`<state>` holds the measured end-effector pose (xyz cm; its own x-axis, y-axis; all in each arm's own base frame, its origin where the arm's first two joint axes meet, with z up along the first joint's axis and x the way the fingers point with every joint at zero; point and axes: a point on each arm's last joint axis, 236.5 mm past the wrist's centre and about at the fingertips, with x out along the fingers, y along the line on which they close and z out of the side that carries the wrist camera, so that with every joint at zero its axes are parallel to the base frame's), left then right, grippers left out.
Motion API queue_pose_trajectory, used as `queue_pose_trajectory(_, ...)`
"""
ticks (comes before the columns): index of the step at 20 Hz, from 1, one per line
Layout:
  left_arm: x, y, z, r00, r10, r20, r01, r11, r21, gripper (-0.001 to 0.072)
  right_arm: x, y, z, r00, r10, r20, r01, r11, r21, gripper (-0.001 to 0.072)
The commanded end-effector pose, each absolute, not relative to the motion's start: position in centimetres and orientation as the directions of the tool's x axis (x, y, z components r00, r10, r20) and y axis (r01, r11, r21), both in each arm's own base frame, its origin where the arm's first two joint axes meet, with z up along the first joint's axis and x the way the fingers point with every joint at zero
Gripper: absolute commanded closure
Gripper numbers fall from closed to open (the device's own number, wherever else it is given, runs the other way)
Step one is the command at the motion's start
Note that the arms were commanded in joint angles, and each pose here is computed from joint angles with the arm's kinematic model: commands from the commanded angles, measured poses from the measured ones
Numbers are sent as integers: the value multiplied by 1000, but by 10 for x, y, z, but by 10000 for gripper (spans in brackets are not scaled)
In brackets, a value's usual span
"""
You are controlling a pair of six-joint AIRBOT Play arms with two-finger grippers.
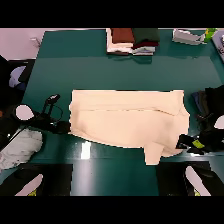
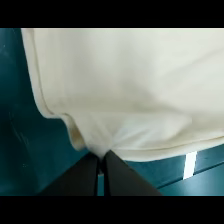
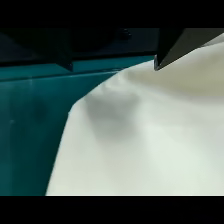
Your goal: Fold the shirts.
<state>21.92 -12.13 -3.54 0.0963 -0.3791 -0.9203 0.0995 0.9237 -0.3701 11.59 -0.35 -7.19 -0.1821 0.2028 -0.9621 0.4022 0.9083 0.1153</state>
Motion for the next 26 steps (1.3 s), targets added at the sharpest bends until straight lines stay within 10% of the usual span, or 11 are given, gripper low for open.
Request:
queue_pose_trajectory(1, 220, -122, -35, 99, -381, -919, 100, 923, -372, 681, 127, 7, -84, -180, 248, -952, 420, 895, 154, 159)
queue_pose_trajectory(4, 220, -122, -35, 99, -382, -919, 99, 923, -373, 681, 129, 15, -94, -217, 230, -949, 382, 914, 134, 161)
queue_pose_trajectory(11, 213, -119, -37, 70, -368, -927, 117, 926, -359, 682, 134, 31, -93, -203, 189, -961, 247, 959, 136, 694)
queue_pose_trajectory(20, 176, -96, 11, 130, -306, -943, 179, 943, -281, 684, 139, -21, 11, 25, -49, -998, 170, 984, -44, 696)
queue_pose_trajectory(26, 245, -94, 45, 330, -283, -900, 216, 951, -220, 683, 210, -28, 50, 175, -66, -982, 150, 988, -40, 696)
